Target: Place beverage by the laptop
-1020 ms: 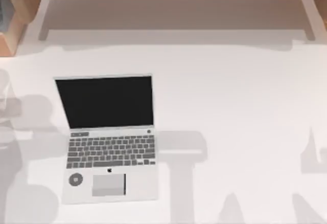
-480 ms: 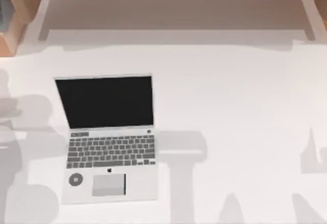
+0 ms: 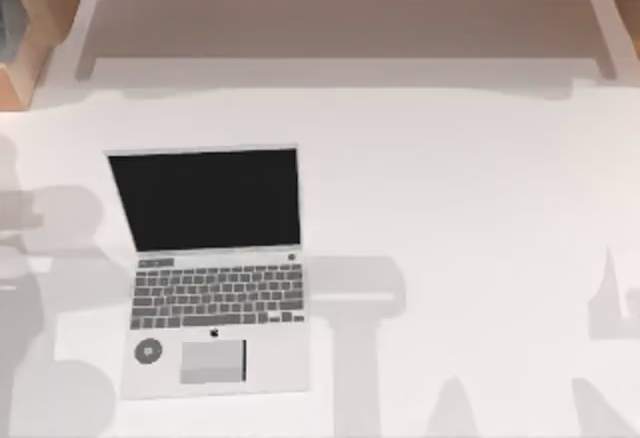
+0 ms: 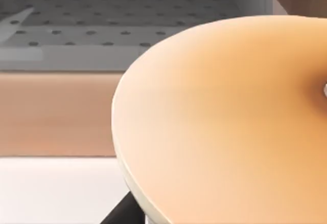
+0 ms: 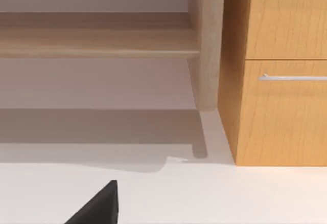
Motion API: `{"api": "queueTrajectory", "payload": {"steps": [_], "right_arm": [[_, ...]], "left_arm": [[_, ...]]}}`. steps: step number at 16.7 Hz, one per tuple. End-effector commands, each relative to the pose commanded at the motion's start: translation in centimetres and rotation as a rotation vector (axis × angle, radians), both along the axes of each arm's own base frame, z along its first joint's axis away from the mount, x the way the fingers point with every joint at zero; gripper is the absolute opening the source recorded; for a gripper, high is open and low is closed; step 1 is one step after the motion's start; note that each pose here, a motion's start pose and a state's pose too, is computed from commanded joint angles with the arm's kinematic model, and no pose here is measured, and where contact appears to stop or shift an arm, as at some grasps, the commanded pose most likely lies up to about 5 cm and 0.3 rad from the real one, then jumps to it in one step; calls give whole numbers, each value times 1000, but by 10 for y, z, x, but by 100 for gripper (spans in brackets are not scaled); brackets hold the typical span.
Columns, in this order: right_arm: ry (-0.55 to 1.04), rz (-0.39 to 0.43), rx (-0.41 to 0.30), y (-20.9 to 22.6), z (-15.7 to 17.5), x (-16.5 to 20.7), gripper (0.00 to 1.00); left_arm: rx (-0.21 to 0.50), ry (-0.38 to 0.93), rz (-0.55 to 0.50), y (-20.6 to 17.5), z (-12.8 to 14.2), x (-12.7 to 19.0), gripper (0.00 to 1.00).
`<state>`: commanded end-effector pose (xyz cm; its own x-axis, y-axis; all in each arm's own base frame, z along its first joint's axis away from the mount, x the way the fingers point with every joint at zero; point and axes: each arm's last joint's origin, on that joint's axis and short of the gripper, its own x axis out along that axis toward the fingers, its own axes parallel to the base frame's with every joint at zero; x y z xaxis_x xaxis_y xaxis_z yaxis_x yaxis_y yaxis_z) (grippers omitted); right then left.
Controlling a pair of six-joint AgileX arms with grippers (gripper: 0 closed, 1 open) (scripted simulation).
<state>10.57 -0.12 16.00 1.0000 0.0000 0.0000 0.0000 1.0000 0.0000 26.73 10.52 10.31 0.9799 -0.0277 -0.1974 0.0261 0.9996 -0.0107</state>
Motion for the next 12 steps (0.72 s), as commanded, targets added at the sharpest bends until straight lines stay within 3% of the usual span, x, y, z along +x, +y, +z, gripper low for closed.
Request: {"api": "queueTrajectory", "payload": {"steps": [12], "right_arm": [[0,0,0,0,0,0,100]], "left_arm": [[1,1,1,0,10,0,0]]}}
